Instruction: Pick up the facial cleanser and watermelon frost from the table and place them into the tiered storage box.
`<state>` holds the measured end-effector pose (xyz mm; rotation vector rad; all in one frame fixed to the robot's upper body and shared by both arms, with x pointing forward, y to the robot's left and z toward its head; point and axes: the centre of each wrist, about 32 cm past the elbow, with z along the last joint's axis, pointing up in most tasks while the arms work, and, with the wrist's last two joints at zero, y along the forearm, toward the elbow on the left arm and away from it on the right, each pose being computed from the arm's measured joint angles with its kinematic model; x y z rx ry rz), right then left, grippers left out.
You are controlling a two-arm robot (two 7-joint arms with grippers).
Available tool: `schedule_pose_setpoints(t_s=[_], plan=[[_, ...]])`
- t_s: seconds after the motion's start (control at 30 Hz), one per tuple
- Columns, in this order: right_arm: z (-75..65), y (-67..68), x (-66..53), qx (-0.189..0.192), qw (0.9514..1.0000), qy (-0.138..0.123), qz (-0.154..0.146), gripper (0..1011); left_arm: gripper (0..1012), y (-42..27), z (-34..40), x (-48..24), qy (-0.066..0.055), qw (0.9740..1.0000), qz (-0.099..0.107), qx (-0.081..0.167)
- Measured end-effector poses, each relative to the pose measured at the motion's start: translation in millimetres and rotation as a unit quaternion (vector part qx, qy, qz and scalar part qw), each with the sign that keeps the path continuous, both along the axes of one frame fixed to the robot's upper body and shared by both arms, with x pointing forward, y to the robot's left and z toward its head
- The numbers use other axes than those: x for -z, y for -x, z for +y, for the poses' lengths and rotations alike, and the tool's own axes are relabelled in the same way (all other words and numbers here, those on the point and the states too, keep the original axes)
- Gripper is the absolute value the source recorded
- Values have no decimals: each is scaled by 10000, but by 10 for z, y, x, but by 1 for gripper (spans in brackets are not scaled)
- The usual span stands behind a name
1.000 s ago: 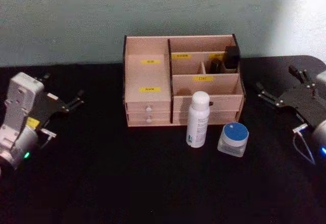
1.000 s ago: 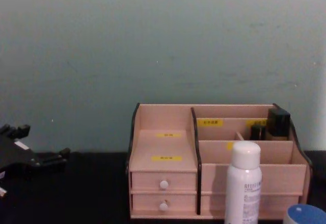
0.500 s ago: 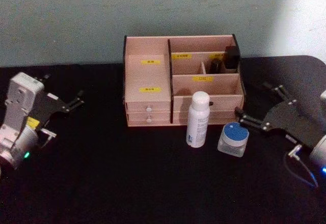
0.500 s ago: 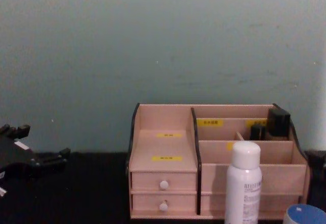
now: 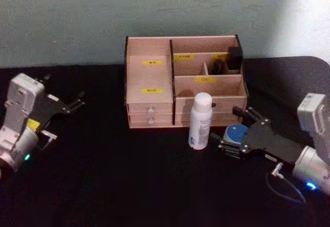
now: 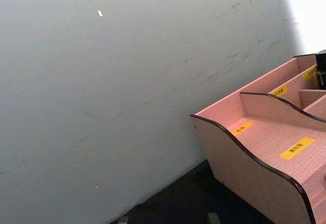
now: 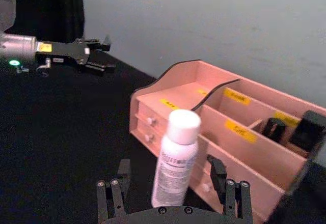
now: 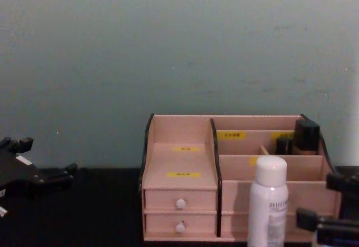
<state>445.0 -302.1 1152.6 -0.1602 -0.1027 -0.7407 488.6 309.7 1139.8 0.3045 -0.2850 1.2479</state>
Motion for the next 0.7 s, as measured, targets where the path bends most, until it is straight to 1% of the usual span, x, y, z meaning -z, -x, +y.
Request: schedule_pose_setpoints(t_s=[0.23,0.7], plan=[[77,-107,91,-47,9998,-54,183,1002,1001,0,0,0,0,10000,0,0],[185,-320,189,-18,9995,-107,300,1002,1001,0,0,0,0,10000,0,0]])
